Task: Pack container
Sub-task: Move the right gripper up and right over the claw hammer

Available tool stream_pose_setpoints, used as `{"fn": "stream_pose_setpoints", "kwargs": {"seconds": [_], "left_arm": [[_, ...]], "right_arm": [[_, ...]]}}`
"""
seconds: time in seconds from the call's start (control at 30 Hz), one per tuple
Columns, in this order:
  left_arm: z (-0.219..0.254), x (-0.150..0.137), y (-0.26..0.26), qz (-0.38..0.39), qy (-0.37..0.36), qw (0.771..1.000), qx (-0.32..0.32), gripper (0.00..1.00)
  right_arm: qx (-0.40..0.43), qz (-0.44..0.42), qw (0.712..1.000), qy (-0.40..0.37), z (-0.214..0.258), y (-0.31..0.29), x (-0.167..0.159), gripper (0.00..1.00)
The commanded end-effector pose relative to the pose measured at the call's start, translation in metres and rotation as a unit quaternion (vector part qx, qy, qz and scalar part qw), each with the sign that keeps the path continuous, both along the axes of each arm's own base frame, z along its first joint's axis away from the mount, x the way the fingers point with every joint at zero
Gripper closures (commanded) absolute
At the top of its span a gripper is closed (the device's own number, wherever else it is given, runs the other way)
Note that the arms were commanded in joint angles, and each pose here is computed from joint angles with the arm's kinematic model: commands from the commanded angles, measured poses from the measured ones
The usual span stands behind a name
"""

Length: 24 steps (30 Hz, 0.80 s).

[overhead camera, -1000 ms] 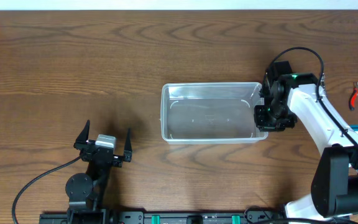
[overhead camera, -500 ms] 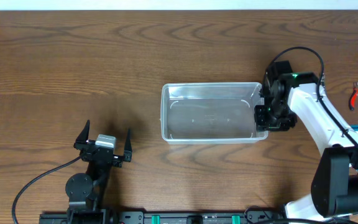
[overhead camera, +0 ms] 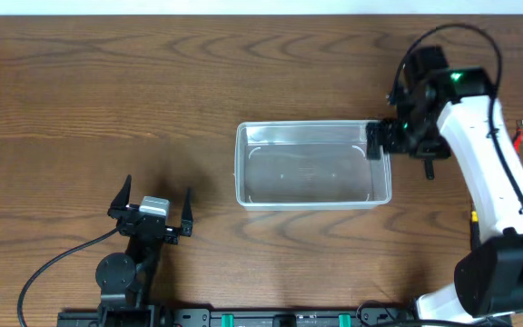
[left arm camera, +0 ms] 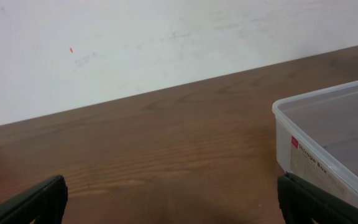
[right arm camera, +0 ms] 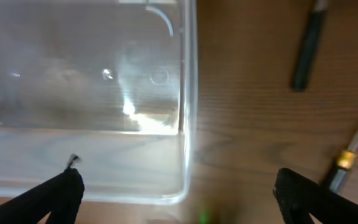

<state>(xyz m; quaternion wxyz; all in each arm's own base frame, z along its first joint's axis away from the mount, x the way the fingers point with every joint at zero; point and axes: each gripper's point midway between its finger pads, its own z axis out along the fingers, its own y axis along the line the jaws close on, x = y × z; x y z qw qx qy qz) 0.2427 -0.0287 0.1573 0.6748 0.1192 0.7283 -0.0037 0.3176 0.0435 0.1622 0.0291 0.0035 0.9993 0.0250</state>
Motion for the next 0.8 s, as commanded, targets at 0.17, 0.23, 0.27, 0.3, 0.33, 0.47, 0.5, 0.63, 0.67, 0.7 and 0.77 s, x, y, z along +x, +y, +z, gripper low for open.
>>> {"fn": "stream_pose_setpoints", "kwargs": {"seconds": [0.17,0.23,0.27,0.3,0.33,0.47,0.5,0.63,0.67,0.7,0.77], "left_arm": [[-0.016,0.000,0.000,0.000,0.023,1.000,-0.003,0.02],[-0.016,0.000,0.000,0.000,0.023,1.000,-0.003,0.02],[-0.016,0.000,0.000,0.000,0.023,1.000,-0.003,0.02],[-0.016,0.000,0.000,0.000,0.023,1.000,-0.003,0.02],[-0.016,0.000,0.000,0.000,0.023,1.000,-0.003,0.02],[-0.016,0.000,0.000,0.000,0.023,1.000,-0.003,0.02],[-0.016,0.000,0.000,0.000,0.023,1.000,-0.003,0.02],[-0.016,0.000,0.000,0.000,0.023,1.000,-0.003,0.02],[-0.016,0.000,0.000,0.000,0.023,1.000,-0.003,0.02],[-0.016,0.000,0.000,0.000,0.023,1.000,-0.003,0.02],[-0.016,0.000,0.000,0.000,0.023,1.000,-0.003,0.02]], "right_arm": [[-0.037,-0.015,0.997,-0.059,0.073,-0.037,0.002,0.01],[-0.038,-0.022,0.997,-0.056,0.079,-0.041,-0.004,0.01],[-0.038,-0.024,0.997,-0.056,0.082,-0.043,-0.006,0.01],[-0.037,-0.026,0.997,-0.060,0.084,-0.044,-0.007,0.01],[-0.037,-0.026,0.997,-0.061,0.085,-0.044,-0.008,0.01],[-0.058,-0.008,0.996,-0.072,0.087,-0.050,-0.005,0.01],[-0.071,-0.004,0.994,-0.081,0.089,-0.054,-0.001,0.01],[-0.086,-0.001,0.986,-0.140,0.097,-0.061,0.028,0.01],[-0.079,-0.005,0.986,-0.148,0.097,-0.062,0.033,0.01],[-0.070,-0.011,0.986,-0.153,0.097,-0.065,0.038,0.01],[-0.046,-0.016,0.987,-0.156,0.092,-0.071,0.045,0.01]]}}
